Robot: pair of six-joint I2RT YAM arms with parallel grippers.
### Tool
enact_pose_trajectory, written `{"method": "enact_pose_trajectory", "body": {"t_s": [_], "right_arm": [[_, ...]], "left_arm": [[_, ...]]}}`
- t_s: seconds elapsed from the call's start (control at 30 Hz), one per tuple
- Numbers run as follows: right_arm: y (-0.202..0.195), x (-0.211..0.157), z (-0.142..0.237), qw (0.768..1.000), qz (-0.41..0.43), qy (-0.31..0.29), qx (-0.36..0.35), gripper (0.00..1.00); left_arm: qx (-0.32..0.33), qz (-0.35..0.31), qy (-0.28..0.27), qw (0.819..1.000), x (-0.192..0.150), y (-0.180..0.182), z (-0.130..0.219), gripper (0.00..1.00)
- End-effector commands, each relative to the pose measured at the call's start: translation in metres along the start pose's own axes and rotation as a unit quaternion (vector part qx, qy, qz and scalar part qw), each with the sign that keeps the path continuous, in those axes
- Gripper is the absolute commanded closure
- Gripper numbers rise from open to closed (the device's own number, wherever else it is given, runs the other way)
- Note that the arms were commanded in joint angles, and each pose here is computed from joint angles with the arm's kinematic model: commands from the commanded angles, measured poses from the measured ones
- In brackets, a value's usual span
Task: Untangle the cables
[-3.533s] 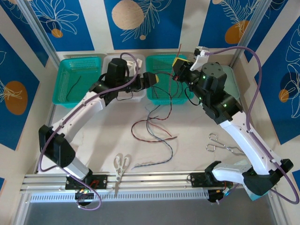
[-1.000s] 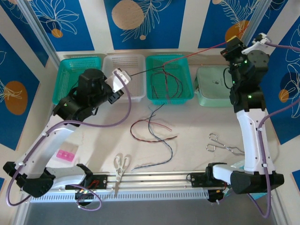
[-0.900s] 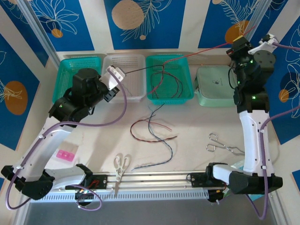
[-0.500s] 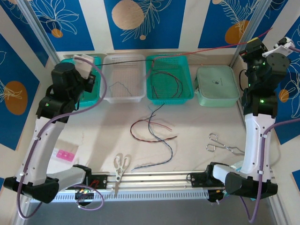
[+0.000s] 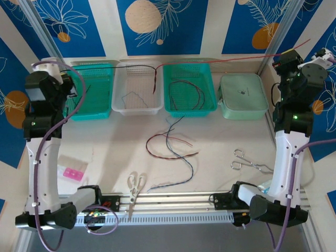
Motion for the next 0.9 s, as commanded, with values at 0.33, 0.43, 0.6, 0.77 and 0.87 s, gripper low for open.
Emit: {"method": "enact_pose_trajectory", "body": {"t_s": [0.33, 0.43, 0.6, 0.77, 0.87], "right_arm": [[-0.046, 0.016, 0.015, 0.997, -0.001, -0.036, -0.073, 1.00], [-0.050, 0.017, 0.016, 0.996, 0.001, -0.036, -0.078, 1.00], [-0.053, 0.017, 0.017, 0.997, 0.002, -0.027, -0.078, 1.00], [-0.057, 0.025, 0.020, 0.995, 0.023, -0.044, -0.091, 1.00], [-0.051, 0.016, 0.015, 0.997, 0.019, -0.019, -0.069, 1.00]], "left_arm": [[-0.002, 0.129, -0.026, 0.991, 0.005, 0.031, -0.005, 1.00], [-0.003, 0.147, -0.031, 0.989, 0.003, 0.035, -0.008, 1.00], [-0.018, 0.163, -0.039, 0.986, 0.005, 0.037, -0.016, 1.00], [0.017, 0.174, -0.046, 0.984, 0.007, 0.052, -0.017, 1.00], [-0.035, 0.193, -0.051, 0.979, 0.012, 0.043, -0.018, 1.00]]}}
Point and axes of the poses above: each hand's point on the last joint's axis, 136 mm out from that joint toward the fingers, its own z axis back along the fingers, its own y axis along the line the jaws close on, x = y × z, the point moved 7 cm from there along z, back along the fingers, and after that the axes turned 2 degrees about -z, right-handed, at the moved point
